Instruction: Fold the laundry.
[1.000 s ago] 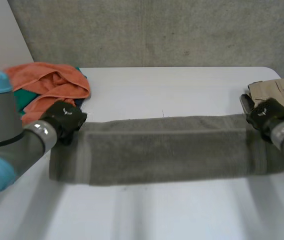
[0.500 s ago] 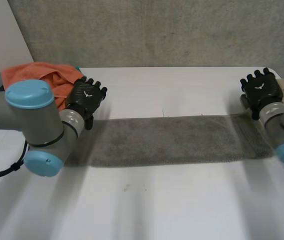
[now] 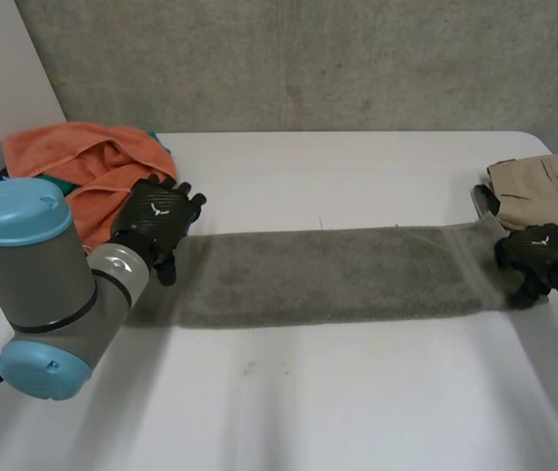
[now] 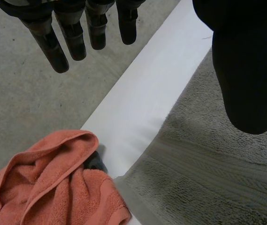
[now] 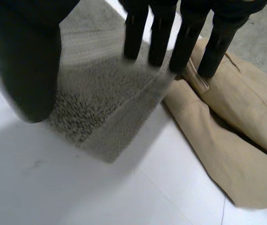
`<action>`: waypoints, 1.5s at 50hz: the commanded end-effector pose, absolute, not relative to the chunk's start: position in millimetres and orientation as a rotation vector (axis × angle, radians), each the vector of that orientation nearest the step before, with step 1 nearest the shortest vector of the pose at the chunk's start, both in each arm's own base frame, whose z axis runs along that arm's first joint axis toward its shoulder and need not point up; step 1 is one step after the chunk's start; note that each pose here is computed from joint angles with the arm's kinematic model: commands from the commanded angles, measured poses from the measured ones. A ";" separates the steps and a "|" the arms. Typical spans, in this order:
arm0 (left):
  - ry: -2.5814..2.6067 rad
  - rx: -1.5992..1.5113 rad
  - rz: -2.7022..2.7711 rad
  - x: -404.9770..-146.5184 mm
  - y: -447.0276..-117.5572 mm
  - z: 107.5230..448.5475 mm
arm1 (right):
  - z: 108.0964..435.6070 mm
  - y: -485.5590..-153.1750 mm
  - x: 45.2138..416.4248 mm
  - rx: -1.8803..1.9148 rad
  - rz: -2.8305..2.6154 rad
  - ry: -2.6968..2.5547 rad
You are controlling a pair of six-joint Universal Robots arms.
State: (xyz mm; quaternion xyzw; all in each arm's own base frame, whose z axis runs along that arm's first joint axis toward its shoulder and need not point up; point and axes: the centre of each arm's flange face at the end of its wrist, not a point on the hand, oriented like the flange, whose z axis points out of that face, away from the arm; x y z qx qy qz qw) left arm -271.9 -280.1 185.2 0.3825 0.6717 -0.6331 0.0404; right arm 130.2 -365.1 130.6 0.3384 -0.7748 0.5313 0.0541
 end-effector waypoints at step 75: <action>2.052 1.464 -2.297 -367.2 -211.6 202.7 | 131.6 -264.2 224.3 1.292 1.761 -2.242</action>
